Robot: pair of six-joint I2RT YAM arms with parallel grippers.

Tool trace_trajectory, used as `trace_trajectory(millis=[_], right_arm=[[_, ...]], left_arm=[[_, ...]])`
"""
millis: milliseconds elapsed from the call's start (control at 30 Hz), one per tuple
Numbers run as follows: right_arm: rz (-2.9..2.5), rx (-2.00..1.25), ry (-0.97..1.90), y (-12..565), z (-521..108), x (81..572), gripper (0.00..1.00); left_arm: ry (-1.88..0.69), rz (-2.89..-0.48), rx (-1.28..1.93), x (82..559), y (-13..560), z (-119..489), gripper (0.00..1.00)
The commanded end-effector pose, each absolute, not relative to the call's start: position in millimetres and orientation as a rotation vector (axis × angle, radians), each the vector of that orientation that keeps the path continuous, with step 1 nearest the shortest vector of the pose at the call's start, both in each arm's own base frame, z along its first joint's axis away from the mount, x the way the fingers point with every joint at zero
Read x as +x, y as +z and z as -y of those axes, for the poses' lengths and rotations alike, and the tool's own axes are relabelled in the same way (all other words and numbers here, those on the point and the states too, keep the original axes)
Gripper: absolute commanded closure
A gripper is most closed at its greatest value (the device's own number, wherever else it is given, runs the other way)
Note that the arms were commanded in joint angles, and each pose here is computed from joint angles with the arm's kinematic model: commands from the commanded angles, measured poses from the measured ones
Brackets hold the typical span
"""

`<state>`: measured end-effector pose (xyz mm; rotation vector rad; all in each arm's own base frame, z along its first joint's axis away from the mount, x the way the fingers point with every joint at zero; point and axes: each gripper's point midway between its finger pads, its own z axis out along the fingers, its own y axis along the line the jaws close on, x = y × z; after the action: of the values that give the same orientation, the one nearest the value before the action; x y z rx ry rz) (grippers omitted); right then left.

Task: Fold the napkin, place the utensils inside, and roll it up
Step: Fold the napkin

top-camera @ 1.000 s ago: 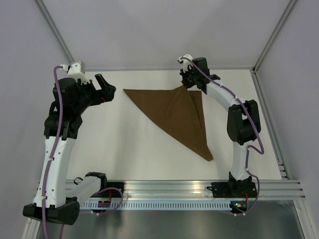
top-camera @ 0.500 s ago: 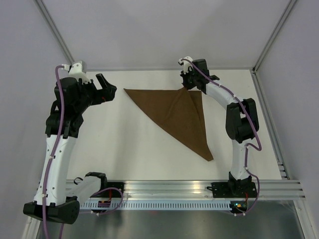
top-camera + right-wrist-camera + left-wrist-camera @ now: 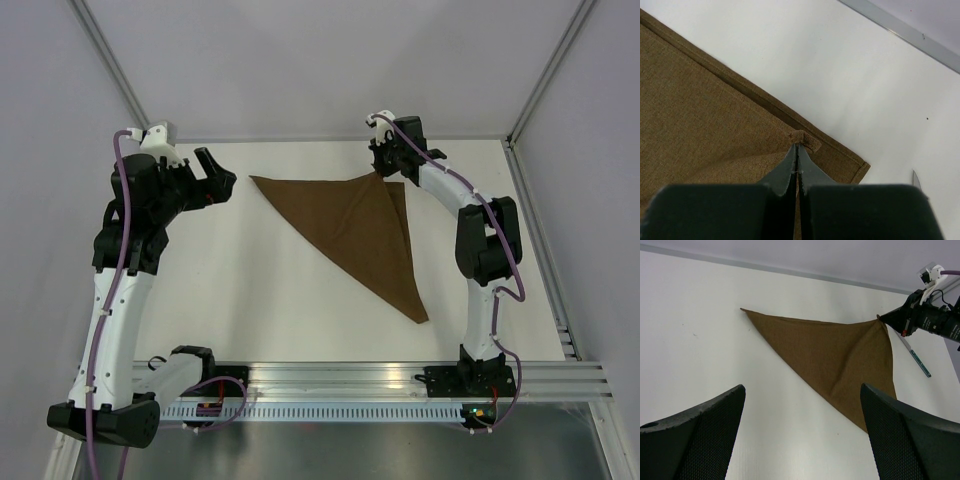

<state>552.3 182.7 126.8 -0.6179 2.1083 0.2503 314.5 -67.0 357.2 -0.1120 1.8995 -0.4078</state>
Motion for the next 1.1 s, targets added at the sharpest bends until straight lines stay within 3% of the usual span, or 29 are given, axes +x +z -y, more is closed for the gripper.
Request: trace_trajectory(millis=[0,767,833,967,1067], right_arm=[[-2.036,-0.591,0.261,155.7,-184.4,565.1,1.00],[-2.080,-0.568,0.242,136.8,-169.7,567.9,0.99],[-2.089,-0.558,0.238,134.3,-167.4,568.8,0.94],[-2.133,-0.523,0.217,126.3,-158.6,568.1,0.67],[-2.163,-0.480,0.206,122.4,-146.5,568.7,0.54]], left_arm=[[-0.456,-1.867,-0.119,318.0,365.0,72.8,0.01],[-0.481,-1.883,-0.116,320.0,360.7,76.8,0.02],[-0.485,-1.883,-0.115,320.0,360.4,77.4,0.02],[-0.503,-1.900,-0.120,323.7,351.2,80.3,0.01],[-0.526,-1.916,-0.126,327.1,340.5,84.0,0.01]])
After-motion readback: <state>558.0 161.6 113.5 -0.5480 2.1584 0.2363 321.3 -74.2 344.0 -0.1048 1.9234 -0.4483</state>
